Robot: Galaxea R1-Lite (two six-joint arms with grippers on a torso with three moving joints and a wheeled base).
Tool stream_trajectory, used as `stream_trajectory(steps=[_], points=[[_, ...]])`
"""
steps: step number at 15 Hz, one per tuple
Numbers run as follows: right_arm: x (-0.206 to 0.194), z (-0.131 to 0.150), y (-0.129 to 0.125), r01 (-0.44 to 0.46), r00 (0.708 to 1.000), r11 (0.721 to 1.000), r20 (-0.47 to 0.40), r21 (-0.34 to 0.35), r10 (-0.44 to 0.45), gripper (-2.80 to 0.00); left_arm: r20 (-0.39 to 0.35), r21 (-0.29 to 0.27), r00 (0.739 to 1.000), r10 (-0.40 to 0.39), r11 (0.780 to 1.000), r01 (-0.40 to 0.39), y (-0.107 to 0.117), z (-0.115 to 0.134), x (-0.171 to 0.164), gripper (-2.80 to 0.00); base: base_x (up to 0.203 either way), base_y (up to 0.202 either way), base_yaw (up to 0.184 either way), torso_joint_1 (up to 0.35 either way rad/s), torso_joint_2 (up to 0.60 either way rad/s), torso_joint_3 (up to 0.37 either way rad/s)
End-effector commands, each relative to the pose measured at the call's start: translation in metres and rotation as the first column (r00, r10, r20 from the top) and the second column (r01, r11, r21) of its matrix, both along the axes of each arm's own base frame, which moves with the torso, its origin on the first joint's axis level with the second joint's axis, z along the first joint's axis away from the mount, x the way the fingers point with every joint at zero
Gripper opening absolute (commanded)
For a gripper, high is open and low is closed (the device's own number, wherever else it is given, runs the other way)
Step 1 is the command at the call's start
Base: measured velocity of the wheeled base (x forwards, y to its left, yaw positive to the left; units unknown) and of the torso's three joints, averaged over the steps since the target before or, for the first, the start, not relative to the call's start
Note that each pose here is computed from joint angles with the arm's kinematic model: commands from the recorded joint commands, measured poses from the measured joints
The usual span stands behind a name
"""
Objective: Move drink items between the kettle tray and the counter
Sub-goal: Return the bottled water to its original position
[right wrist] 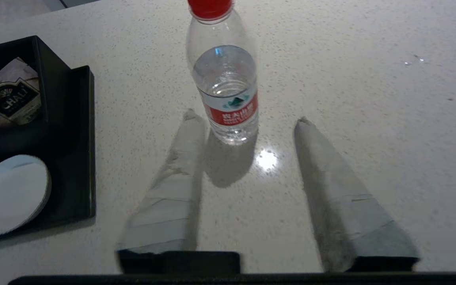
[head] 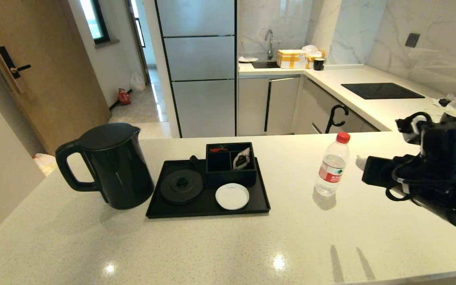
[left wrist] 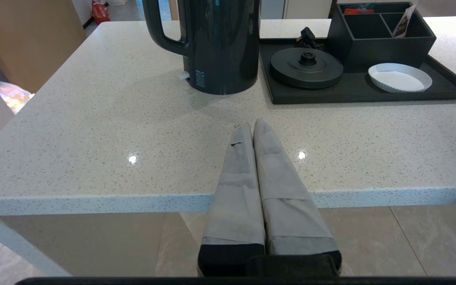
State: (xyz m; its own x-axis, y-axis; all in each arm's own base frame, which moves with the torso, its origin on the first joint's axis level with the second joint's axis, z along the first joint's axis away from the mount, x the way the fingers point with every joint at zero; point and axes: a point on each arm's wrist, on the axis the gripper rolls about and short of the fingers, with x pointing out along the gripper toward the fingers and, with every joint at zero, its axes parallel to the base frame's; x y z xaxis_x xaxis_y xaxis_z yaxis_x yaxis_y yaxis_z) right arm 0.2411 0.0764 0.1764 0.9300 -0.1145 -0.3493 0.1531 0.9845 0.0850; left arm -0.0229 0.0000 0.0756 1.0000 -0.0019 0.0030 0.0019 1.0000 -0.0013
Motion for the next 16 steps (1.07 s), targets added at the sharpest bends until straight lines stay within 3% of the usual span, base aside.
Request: stream_trajectory(steps=[1, 5, 7, 10, 13, 16], points=[[-0.028, 0.026, -0.012, 0.016, 0.999, 0.999, 0.05, 0.028, -0.018, -2.8, 0.0, 0.0, 1.0, 0.0, 1.0, 0.0, 0.0, 0.0, 0.0, -2.8, 0.0, 0.0, 0.0, 0.0, 0.0, 0.0], [-0.084, 0.063, -0.038, 0.206, 0.971, 0.978, 0.115, 0.039, -0.21, -2.8, 0.001, 0.0, 1.0, 0.0, 1.0, 0.0, 0.0, 0.0, 0.0, -2.8, 0.0, 0.0, 0.0, 0.0, 0.0, 0.0], [-0.123, 0.078, -0.052, 0.232, 0.952, 0.97, 0.188, 0.075, -0.242, -2.8, 0.0, 0.0, 1.0, 0.0, 1.0, 0.0, 0.0, 0.0, 0.0, -2.8, 0.0, 0.0, 0.0, 0.0, 0.0, 0.0], [-0.182, 0.083, -0.071, 0.114, 0.939, 0.983, 0.307, 0.141, -0.153, -2.8, 0.001, 0.0, 1.0, 0.0, 1.0, 0.0, 0.0, 0.0, 0.0, -2.8, 0.0, 0.0, 0.0, 0.0, 0.0, 0.0], [-0.229, 0.073, -0.079, -0.074, 0.924, 0.993, 0.381, 0.091, 0.034, -2.8, 0.0, 0.0, 1.0, 0.0, 1.0, 0.0, 0.0, 0.0, 0.0, -2.8, 0.0, 0.0, 0.0, 0.0, 0.0, 0.0], [-0.275, 0.064, -0.076, -0.211, 0.918, 0.976, 0.354, 0.059, 0.177, -2.8, 0.0, 0.0, 1.0, 0.0, 1.0, 0.0, 0.0, 0.0, 0.0, -2.8, 0.0, 0.0, 0.0, 0.0, 0.0, 0.0]])
